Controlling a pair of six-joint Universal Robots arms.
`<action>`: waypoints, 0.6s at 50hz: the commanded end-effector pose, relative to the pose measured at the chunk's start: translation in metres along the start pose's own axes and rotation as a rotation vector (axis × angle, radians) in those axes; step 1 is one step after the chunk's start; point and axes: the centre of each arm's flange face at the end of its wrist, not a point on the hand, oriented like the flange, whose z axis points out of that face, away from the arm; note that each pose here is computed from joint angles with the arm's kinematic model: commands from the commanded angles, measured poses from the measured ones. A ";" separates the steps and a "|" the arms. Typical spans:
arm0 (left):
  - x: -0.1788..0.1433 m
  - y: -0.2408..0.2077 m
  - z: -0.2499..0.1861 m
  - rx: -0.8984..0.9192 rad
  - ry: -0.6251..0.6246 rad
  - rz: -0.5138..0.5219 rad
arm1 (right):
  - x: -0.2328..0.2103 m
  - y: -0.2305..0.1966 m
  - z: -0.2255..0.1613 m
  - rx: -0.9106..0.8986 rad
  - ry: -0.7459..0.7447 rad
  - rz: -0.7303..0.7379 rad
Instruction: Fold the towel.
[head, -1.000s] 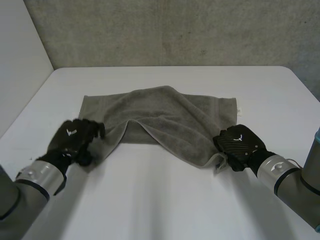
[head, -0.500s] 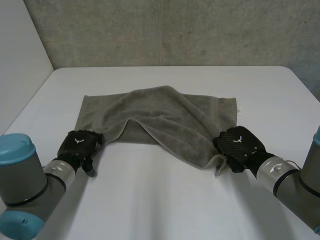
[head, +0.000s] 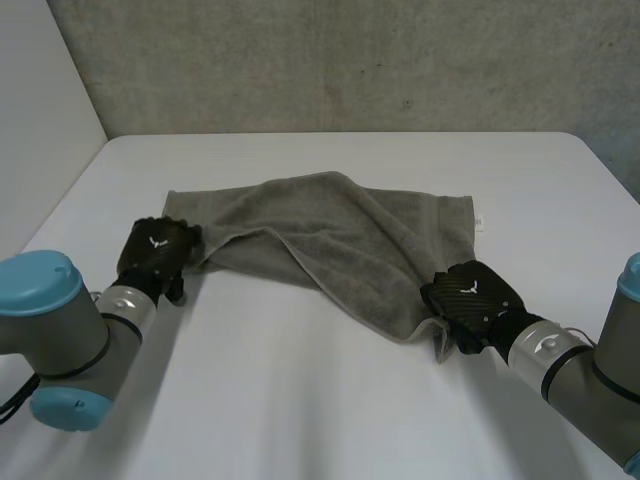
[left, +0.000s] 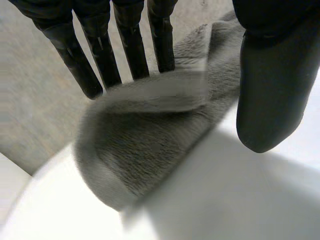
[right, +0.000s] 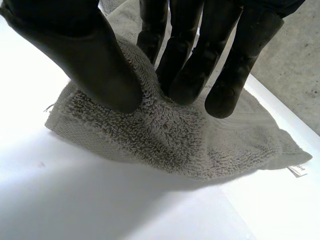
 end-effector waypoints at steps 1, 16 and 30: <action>-0.008 -0.007 0.010 0.088 -0.075 0.063 | -0.002 0.002 0.001 -0.007 -0.006 0.000; -0.008 -0.002 0.014 0.099 -0.084 0.066 | -0.003 0.006 0.002 -0.018 -0.011 0.005; 0.005 0.000 0.002 0.086 -0.037 0.062 | -0.002 0.007 0.003 -0.020 -0.011 0.005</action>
